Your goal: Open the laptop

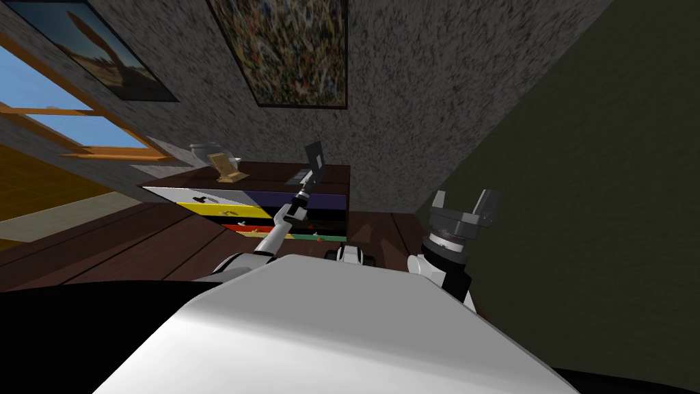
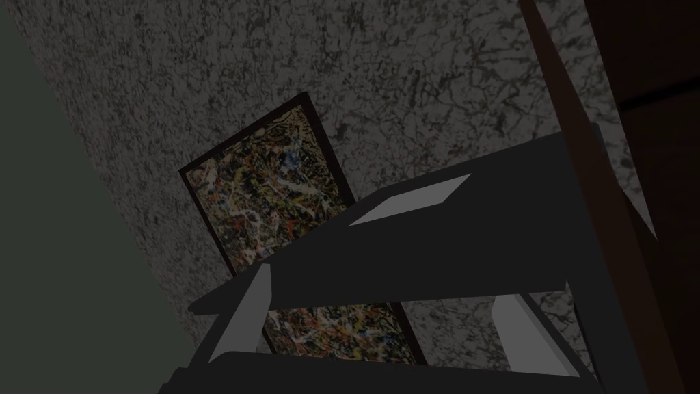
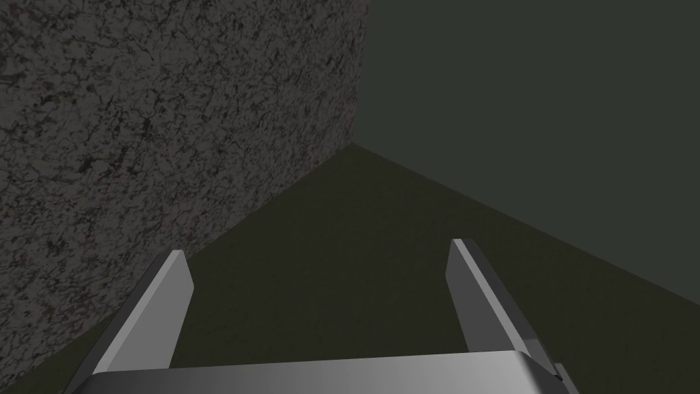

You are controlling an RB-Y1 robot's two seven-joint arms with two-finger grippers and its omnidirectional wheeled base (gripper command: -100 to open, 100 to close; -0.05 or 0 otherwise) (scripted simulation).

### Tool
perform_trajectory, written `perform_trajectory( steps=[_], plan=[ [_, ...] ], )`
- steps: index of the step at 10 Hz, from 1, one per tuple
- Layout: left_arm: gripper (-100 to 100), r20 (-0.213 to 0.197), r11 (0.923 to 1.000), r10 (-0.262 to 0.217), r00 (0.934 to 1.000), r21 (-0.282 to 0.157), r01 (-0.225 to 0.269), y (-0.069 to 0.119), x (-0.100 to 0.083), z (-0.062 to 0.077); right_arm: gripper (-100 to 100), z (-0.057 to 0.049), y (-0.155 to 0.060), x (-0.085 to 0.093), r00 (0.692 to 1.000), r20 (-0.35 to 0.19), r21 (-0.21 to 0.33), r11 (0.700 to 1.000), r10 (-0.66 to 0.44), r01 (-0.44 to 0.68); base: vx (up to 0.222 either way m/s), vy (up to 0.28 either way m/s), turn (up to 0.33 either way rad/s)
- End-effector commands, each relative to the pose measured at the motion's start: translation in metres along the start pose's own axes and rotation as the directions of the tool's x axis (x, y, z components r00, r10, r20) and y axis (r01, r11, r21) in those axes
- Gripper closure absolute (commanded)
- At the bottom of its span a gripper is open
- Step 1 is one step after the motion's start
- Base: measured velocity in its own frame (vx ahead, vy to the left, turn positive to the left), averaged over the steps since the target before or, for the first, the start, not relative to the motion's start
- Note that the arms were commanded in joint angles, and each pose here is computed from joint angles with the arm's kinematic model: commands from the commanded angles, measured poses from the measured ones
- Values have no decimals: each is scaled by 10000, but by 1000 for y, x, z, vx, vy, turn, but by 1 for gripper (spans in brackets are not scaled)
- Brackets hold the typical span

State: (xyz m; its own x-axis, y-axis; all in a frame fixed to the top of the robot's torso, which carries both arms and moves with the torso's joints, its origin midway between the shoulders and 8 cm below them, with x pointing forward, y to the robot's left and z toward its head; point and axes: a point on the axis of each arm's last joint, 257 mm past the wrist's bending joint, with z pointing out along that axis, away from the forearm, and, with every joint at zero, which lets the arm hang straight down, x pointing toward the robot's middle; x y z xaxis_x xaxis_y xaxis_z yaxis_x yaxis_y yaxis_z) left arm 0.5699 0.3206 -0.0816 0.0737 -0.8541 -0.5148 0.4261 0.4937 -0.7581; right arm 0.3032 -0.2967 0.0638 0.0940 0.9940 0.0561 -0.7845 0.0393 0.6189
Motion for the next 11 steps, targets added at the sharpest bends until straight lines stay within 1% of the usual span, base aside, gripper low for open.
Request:
perform_trajectory(
  steps=[1, 3, 4, 5, 7, 8, 9, 10, 11],
  plan=[
    [-100, 67, 10000, 40, 10000, 26, -40, 5, -7, 14, 0, 0, 0, 0, 10000, 0, 0, 10000, 0, 0, -45, -16, 0],
    [-100, 11, 9986, 18, 10000, -522, -18, 31, -4, 5, 0, 0, 0, 0, 10000, 0, 1, 10000, -1, 1, 0, 5, -9],
    [-100, 201, 9998, 153, 9997, 113, -155, 11, -25, 25, 0, 0, 0, 0, 10000, 0, 1, 10000, -1, 1, -87, -39, -50],
    [-100, 248, 9999, 139, 9996, 39, -140, 15, -28, 35, 0, 0, 0, 0, 10000, 0, 0, 10000, 0, 0, -103, -41, -28],
    [-100, 209, 9986, 122, 9997, -520, -111, 40, -26, 26, 0, 0, 0, 0, 10000, 0, 1, 10000, -1, 1, -26, -14, -3],
    [-100, 202, 9981, 119, 9997, -601, -107, 44, -25, 25, 0, 0, 0, 0, 10000, 0, 1, 10000, -1, 1, 11, 0, -3],
    [-100, 445, 9997, 254, 9987, -37, -252, 26, -49, 44, 0, 0, 0, 0, 10000, 0, 1, 10000, -1, 1, -84, -47, -65],
    [-100, 492, 9996, 239, 9985, -126, -233, 29, -51, 50, 0, 0, 0, 0, 10000, 0, 0, 10000, 0, 0, -92, -54, -28],
    [-100, 500, 9991, 229, 9985, -356, -211, 39, -51, 50, 0, 0, 0, 0, 10000, 0, 0, 10000, 0, 0, -46, -27, 5]
  ],
)
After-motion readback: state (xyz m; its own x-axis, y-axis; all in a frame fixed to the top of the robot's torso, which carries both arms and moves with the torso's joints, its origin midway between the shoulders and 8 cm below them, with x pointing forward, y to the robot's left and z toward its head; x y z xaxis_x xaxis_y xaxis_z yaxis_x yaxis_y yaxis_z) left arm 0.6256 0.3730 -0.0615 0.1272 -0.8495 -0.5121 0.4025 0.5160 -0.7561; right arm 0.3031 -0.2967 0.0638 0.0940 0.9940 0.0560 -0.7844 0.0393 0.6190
